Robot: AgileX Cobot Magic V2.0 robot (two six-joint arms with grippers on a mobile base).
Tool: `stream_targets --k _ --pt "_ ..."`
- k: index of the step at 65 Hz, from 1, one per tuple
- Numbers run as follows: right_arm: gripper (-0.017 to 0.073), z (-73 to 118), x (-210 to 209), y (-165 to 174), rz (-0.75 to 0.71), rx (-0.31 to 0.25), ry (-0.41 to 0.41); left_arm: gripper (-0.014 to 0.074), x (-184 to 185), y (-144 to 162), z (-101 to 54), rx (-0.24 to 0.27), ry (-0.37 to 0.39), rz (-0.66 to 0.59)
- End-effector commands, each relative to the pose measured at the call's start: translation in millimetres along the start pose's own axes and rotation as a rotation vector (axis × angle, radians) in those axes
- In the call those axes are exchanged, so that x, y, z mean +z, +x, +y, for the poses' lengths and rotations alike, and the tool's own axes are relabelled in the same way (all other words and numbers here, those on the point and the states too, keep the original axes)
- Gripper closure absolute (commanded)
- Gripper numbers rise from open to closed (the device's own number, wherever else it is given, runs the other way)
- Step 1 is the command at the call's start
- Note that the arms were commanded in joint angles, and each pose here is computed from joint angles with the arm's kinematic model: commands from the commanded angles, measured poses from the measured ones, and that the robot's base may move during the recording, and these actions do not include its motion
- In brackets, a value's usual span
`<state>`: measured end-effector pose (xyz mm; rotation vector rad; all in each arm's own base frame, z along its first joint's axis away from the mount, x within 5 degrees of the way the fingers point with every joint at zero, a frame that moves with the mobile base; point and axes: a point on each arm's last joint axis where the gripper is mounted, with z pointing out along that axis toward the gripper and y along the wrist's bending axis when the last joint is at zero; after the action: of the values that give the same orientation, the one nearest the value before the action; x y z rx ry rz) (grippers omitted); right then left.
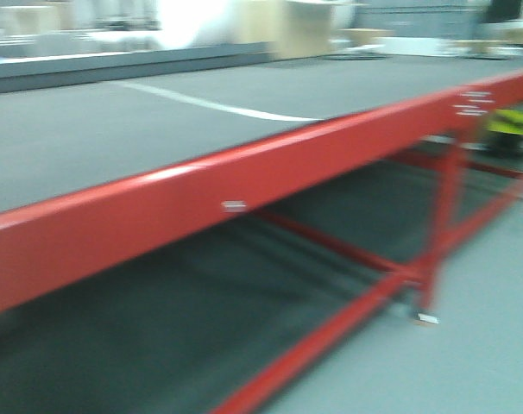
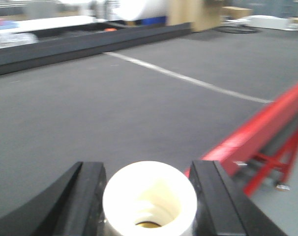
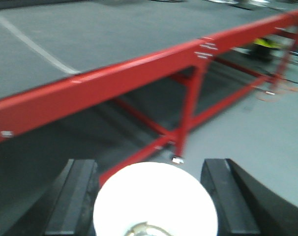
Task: Place valve from conveyor to right shelf box
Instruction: 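Drive the base away from the conveyor holding both valves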
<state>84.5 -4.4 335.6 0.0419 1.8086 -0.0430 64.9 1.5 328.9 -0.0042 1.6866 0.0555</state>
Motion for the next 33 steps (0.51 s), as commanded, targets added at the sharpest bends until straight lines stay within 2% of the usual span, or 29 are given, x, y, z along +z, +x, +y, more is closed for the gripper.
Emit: stream_targets --k 1,33 --pt "0.0721 -0.7 -2.4 -8.7 -0.088 -0.009 0.009 0.0705 -1.7 -6.4 0.4 -0.009 -0.006 -0.061" --pt "0.0721 -0.7 -2.4 -8.7 -0.088 -0.009 0.009 0.0705 -1.7 -6.4 0.4 -0.009 -0.006 -0.061"
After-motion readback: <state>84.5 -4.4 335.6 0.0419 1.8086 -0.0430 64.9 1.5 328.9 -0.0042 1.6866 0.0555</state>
